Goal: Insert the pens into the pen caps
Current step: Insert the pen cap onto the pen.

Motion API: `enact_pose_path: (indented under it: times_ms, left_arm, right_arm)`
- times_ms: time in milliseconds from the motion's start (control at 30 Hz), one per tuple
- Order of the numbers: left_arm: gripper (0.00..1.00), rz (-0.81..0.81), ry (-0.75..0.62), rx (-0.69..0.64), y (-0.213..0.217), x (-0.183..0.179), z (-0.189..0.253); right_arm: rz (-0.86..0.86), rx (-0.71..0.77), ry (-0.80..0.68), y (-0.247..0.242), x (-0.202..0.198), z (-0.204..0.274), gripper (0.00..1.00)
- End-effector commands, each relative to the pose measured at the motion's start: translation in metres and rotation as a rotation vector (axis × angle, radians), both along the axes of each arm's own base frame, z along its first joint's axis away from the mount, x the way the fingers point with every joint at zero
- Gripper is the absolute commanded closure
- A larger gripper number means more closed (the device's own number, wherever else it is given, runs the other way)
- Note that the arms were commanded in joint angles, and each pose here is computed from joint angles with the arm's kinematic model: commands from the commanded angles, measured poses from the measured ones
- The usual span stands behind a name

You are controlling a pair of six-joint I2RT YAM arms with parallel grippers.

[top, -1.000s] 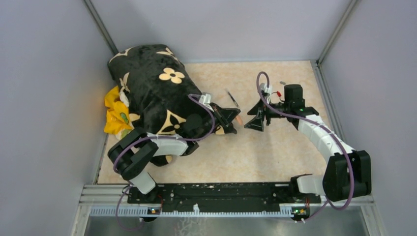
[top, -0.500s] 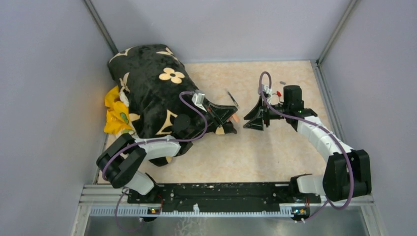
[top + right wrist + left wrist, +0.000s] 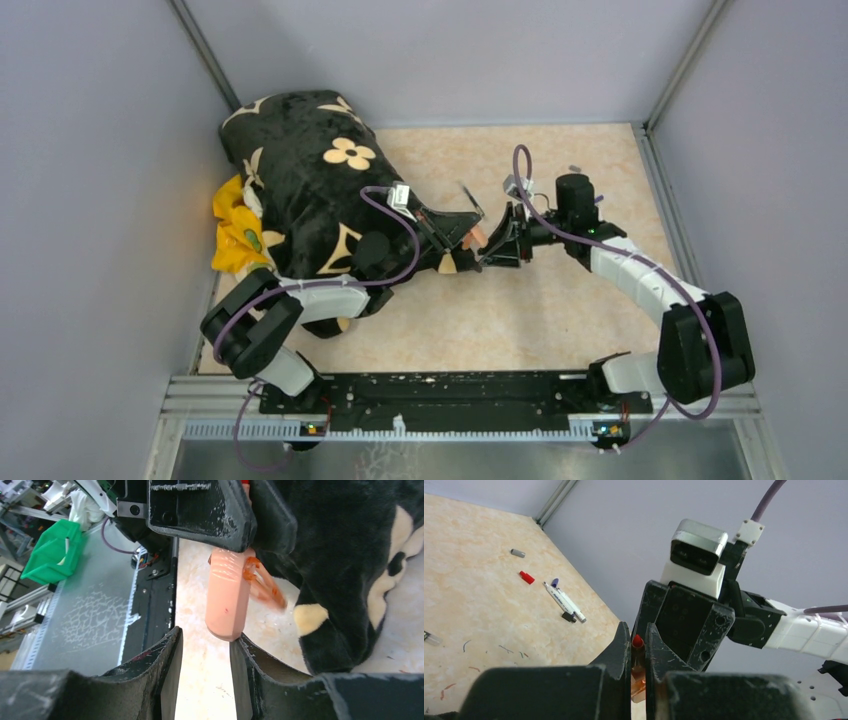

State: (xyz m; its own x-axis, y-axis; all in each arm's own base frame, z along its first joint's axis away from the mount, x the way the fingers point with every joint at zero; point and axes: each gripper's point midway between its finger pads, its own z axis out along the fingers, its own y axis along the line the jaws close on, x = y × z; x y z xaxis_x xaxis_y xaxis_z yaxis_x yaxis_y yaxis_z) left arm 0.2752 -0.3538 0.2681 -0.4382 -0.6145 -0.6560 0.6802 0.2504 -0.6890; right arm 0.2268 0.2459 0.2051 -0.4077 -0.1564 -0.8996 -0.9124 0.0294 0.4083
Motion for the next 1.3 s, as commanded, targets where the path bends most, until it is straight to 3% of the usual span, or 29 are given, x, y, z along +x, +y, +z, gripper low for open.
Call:
enact_pose_path:
  times_ms: [0,1000,1100,1267]
  left_arm:
    - [1.00,0.006,0.016,-0.062,0.003,0.002,0.007]
    - [1.00,-0.006,0.152,0.028,-0.013,0.006,-0.025]
    - [1.00,-0.006,0.157,0.028,-0.014,0.006,-0.026]
    - [1.00,0.000,0.168,0.033,-0.014,0.007,-0.028]
  right_arm:
    - [0.024,0.025,0.023,0.013,-0.002,0.006,0.61]
    - [-0.168,-0.072,-0.004,0.011,0.037,0.011,0.55]
    - [-0.177,-0.093,-0.021,0.010,0.038,0.006,0.59]
    - [-0.175,-0.130,-0.057,0.012,0.038,-0.001,0.81]
